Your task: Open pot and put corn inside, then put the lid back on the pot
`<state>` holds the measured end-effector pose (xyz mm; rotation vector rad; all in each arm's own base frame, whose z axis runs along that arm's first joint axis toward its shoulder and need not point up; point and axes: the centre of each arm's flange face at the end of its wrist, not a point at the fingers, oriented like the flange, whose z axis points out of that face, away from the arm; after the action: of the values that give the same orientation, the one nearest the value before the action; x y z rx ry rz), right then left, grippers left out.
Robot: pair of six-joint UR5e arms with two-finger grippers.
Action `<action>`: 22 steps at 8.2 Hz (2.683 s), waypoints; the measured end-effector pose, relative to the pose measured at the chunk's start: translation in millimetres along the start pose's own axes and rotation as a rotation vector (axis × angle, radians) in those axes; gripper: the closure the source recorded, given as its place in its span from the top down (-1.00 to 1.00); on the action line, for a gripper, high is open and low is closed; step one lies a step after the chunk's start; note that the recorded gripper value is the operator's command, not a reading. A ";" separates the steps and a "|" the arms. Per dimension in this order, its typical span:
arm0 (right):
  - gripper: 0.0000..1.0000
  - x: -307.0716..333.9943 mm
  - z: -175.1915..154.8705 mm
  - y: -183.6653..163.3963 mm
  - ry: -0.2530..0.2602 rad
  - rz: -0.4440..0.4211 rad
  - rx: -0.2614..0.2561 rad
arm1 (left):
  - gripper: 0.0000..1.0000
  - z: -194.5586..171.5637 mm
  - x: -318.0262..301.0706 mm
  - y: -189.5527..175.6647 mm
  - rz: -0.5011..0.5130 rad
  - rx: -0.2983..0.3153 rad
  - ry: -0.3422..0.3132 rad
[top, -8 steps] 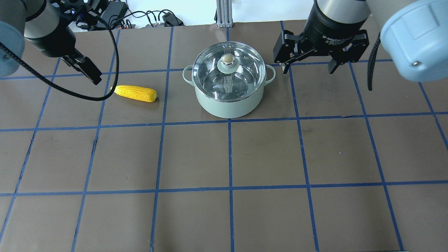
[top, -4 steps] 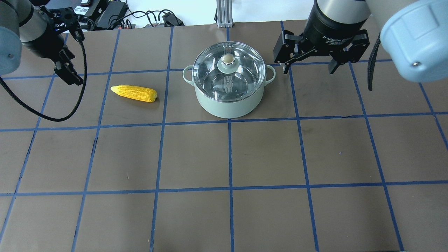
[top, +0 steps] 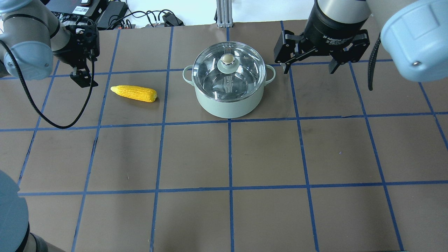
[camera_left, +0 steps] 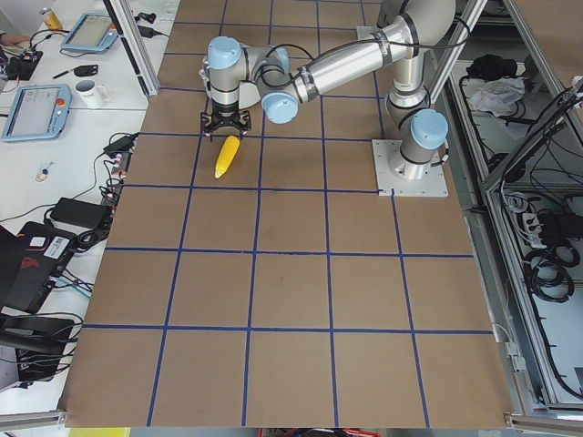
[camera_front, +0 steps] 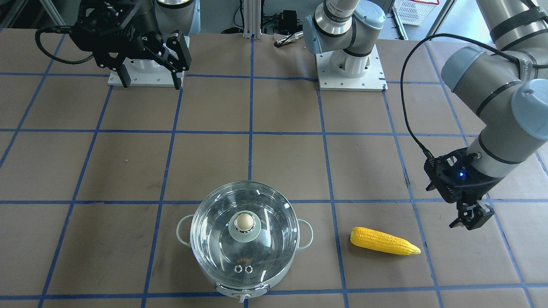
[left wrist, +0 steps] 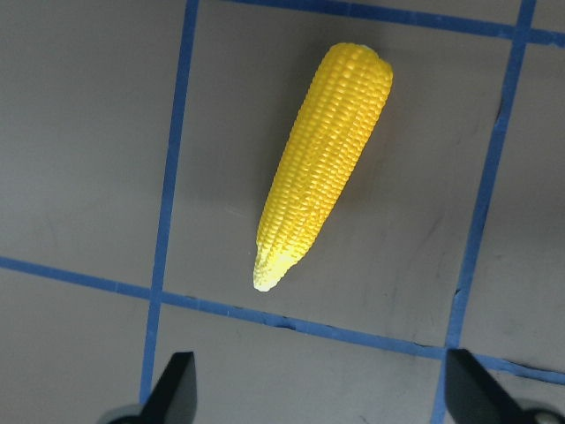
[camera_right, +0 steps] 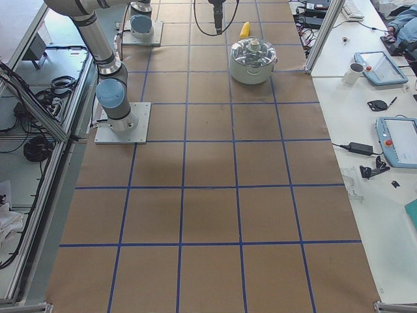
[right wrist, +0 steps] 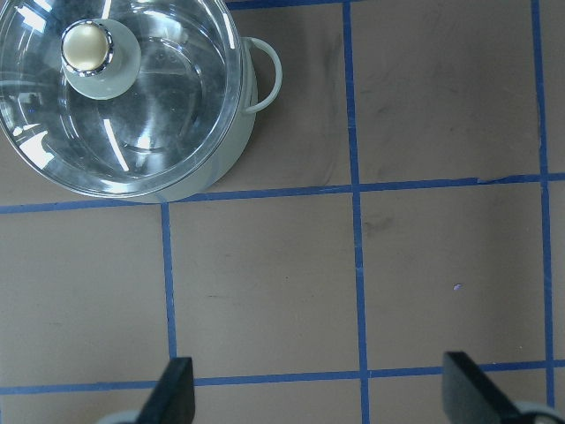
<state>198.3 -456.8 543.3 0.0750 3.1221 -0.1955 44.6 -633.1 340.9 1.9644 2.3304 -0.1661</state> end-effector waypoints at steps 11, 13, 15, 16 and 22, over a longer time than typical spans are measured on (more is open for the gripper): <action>1.00 1.3 0.6 -1.0 0.006 0.001 0.001 | 1.00 136.7 -19.2 -14.8 0.359 0.247 0.064; 1.00 1.3 1.0 -0.8 0.007 0.001 -0.001 | 0.99 151.7 -18.5 -14.5 0.353 0.254 0.085; 1.00 0.8 1.5 -1.0 0.004 0.000 -0.002 | -0.82 157.9 -18.0 -15.2 0.351 0.258 0.093; 1.00 0.3 1.6 -0.9 0.002 0.000 -0.003 | -1.00 158.2 -18.3 -16.2 0.356 0.257 0.091; 1.00 0.5 1.8 0.1 0.012 0.008 -0.007 | -1.00 122.6 -23.6 -21.1 0.368 0.218 0.013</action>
<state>197.8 -456.9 541.5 0.0896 3.1333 -0.1855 27.5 -676.9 223.3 2.4607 1.9809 -0.3923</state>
